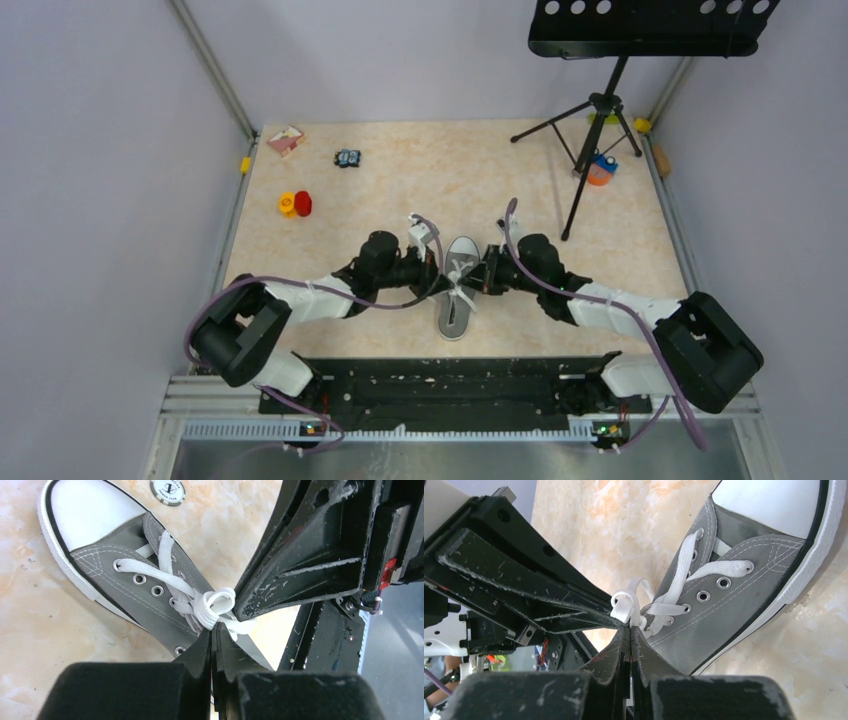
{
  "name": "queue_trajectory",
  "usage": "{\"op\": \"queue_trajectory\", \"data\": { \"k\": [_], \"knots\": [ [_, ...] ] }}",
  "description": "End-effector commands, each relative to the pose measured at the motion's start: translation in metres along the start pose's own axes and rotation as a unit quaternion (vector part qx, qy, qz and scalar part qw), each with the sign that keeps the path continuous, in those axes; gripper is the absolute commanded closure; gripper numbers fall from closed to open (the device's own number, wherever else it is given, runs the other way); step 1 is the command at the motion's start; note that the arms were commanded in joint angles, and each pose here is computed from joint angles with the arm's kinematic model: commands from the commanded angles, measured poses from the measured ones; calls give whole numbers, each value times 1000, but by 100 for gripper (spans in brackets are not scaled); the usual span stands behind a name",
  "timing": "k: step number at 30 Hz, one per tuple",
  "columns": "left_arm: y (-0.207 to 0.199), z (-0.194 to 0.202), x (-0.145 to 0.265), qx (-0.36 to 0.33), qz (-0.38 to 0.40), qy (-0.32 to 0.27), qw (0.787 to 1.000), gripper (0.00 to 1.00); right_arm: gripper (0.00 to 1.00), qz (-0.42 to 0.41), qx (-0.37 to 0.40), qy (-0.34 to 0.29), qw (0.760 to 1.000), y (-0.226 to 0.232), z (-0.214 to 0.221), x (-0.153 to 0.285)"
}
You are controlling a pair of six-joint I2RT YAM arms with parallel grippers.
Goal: Tie the shoes
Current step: Cross the shoelace with the shoelace.
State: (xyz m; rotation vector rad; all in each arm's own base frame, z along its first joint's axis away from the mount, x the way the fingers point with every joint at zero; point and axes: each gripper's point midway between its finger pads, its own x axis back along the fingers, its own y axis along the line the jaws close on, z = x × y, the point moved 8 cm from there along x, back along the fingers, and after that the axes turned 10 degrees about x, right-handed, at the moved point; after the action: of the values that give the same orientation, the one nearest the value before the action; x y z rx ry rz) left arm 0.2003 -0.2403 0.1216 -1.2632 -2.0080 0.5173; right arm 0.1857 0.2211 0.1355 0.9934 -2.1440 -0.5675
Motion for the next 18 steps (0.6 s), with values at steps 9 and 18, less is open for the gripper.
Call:
{"op": "queue_trajectory", "data": {
  "k": [9, 18],
  "knots": [
    [-12, -22, -3, -2, 31, -68, 997, 100, 100, -49, 30, 14, 998, 13, 1, -1],
    [-13, -15, -5, 1, 60, -53, 997, 100, 90, -7, 20, -3, 1000, 6, 1, 2]
  ]
}}
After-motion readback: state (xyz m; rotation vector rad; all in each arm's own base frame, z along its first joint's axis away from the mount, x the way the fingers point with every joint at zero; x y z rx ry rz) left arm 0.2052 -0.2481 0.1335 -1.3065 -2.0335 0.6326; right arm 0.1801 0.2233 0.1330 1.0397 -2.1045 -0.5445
